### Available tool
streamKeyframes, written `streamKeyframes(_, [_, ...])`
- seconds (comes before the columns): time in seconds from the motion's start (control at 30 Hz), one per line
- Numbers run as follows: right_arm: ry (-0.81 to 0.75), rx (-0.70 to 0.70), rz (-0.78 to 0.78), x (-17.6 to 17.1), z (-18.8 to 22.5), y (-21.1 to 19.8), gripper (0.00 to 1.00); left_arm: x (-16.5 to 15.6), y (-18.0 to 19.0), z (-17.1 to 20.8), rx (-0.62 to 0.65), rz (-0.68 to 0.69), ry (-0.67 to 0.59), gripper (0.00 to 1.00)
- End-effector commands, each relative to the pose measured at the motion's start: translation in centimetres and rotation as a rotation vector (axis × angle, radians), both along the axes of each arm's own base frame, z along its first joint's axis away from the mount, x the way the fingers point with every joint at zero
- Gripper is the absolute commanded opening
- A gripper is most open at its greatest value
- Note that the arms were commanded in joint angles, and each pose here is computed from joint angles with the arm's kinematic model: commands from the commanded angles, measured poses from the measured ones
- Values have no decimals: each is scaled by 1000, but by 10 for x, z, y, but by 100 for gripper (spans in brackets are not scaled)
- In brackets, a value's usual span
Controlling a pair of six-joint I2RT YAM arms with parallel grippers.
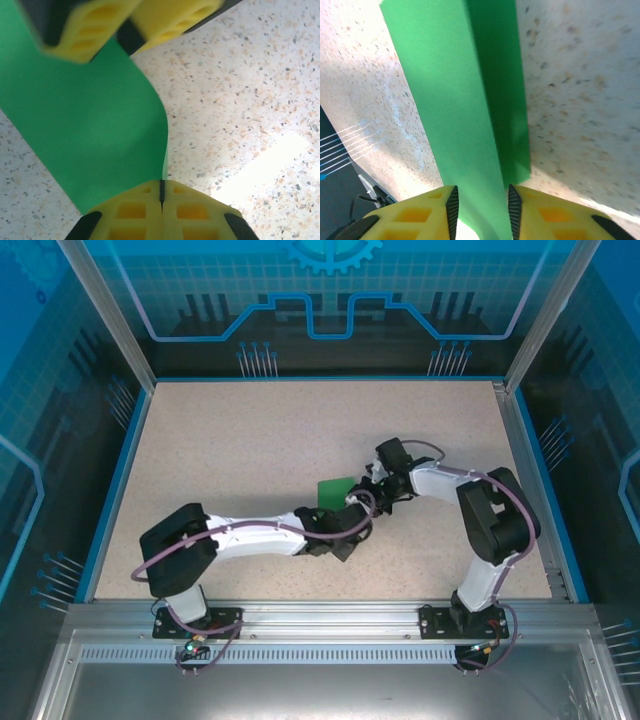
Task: Fold a paper plane with a square sheet of paper (pick it up from the middle)
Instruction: Third fold the triangle at the center of the table.
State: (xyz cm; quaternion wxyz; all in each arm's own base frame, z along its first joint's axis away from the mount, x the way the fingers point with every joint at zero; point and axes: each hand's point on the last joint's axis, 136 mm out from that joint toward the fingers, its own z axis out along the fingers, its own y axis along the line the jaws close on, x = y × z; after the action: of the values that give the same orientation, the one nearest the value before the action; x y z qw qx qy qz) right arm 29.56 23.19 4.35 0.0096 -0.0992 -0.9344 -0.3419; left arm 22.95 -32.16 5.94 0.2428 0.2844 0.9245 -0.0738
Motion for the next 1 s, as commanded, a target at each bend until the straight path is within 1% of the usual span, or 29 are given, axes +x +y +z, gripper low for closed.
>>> streamKeyframes(0.0, [-43, -36, -47, 5, 13, -23, 37, -8, -4, 12, -152, 2, 122, 0])
streamKeyframes(0.03, [-48, -40, -58, 6, 13, -27, 37, -7, -2, 13, -169, 5, 137, 0])
streamKeyframes(0.1, [-77, -22, -60, 10, 18, -28, 37, -6, 1, 12, -235, 14, 211, 0])
streamKeyframes(0.17, [-109, 22, -42, 14, 26, -21, 31, -6, 2, 10, -280, 23, 258, 0])
streamKeyframes(0.27, [-128, 72, -5, 18, 32, -6, 18, -5, 6, 6, -315, 42, 299, 0])
streamKeyframes(0.4, [-112, 76, 42, 23, 24, 10, 10, 1, 14, 3, -355, 80, 339, 0])
streamKeyframes(0.57, [-80, 63, 90, 28, 9, 28, 8, 6, 18, 3, -388, 97, 371, 0])
streamKeyframes(0.63, [-72, 33, 98, 30, 2, 31, 8, 7, 20, 3, -391, 100, 378, 0])
streamKeyframes(0.83, [-39, -107, 132, 30, -27, 20, 8, 9, 24, 2, -401, 113, 394, 0])
streamKeyframes(0.97, [-22, -162, 156, 27, -42, 14, 8, 12, 27, 1, -397, 123, 401, 0])
